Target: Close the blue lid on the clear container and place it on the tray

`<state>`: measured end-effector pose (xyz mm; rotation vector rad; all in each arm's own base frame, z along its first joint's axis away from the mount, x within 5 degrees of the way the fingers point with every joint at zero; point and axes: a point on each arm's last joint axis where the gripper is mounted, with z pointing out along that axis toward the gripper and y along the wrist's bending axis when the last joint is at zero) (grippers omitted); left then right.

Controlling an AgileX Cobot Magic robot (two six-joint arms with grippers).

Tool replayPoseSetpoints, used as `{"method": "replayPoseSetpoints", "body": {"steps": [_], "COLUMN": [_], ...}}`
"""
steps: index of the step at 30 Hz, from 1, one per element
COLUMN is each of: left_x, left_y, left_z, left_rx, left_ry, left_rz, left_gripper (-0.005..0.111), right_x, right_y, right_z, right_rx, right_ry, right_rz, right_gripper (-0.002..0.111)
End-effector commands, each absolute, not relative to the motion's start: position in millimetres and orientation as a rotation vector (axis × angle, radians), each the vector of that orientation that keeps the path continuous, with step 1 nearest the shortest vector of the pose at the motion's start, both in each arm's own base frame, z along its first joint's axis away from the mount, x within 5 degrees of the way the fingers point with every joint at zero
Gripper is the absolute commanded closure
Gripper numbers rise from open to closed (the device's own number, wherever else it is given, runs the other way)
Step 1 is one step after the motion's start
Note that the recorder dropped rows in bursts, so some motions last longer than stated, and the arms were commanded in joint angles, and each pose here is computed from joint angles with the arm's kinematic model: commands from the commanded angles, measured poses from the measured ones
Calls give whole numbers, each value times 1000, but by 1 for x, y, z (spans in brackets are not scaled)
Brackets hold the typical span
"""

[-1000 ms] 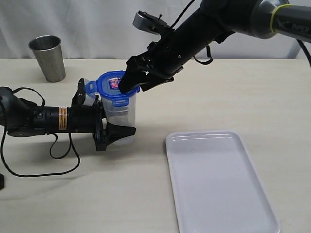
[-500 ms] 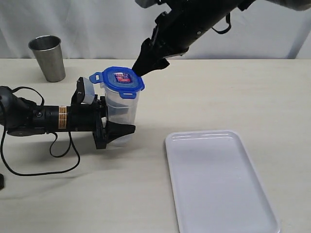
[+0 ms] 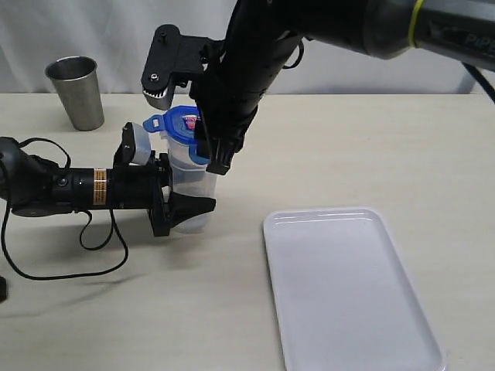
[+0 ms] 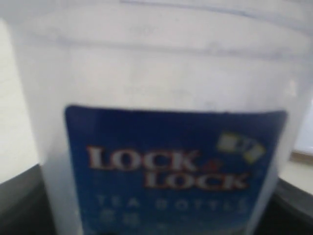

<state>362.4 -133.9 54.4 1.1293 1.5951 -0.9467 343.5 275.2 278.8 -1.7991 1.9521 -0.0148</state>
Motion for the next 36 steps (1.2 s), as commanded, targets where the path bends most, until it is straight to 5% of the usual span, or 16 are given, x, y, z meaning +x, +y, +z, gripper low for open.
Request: {"method": "replayPoseSetpoints", "body": {"steps": [1,36], "left_x": [364,363], "left_y": [-135,-136], "left_z": [61,63], "left_rx": [1106,1097], "left_ry": [1568,1542], "left_rz": [-961,-990], "left_gripper": [107,107], "right_x": [347,332], "right_y": [279,290], "right_z": [273,161], "right_rx": [-1793,-2181], "right_ry": [1926,1848], "right_rz": [-57,-185], "right_gripper": [62,70]}}
